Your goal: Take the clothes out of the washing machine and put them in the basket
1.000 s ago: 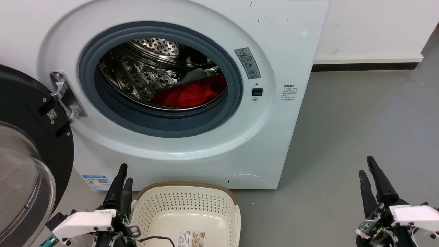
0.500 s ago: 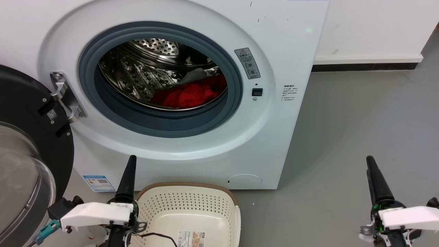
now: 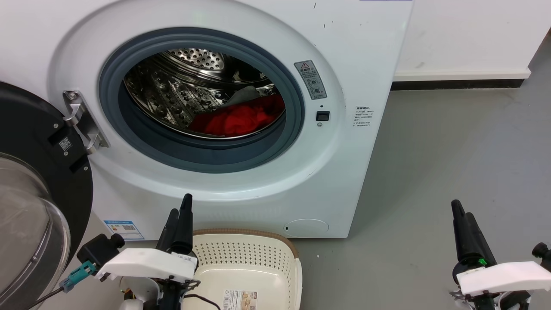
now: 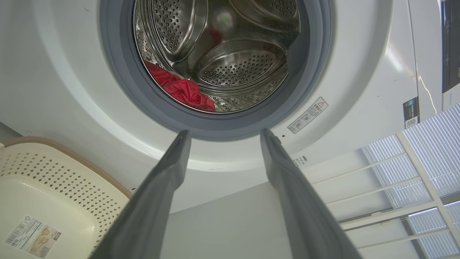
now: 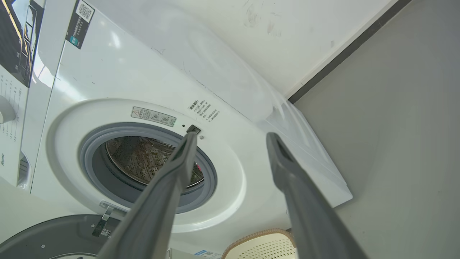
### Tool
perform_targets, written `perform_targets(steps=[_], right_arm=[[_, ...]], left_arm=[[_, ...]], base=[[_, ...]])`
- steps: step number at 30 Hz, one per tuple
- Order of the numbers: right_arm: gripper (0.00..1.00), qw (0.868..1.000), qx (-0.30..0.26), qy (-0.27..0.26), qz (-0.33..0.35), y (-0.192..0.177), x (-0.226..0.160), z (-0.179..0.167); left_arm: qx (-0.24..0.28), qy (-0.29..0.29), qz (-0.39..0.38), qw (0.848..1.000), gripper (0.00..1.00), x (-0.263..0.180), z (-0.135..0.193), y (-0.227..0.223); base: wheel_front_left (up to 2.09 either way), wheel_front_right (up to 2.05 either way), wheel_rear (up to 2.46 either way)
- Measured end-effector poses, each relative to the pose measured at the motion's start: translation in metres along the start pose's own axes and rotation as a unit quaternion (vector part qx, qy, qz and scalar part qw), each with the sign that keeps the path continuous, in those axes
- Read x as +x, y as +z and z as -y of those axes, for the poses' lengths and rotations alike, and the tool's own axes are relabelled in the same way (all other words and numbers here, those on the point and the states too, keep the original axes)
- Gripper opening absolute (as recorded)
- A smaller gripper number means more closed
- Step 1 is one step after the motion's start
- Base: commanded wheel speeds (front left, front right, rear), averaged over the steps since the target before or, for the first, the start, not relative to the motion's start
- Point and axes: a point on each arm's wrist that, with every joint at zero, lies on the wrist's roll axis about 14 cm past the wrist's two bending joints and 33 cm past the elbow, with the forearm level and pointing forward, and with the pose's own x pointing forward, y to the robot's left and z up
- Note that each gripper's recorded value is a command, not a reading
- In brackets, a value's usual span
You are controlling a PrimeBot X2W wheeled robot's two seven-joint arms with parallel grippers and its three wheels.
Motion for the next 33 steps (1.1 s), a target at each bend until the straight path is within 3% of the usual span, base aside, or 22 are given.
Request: perform_targets(steps=[17, 33], right_arm=[[1.0, 0.991, -0.128, 0.026, -0.007, -0.01, -0.004, -0.012], [1.0, 0.974, -0.221, 0.04, -0.005, -0.008, -0.009, -0.018]], left_arm=[[0.149, -0.004, 0.008, 0.989, 1.0, -0.002, 0.006, -0.005], [0.244, -0.022, 0.031, 0.969, 1.0, -0.002, 0.017, -0.001]], base=[[0.0, 0.0, 0.0], [0.0, 0.0, 0.0]])
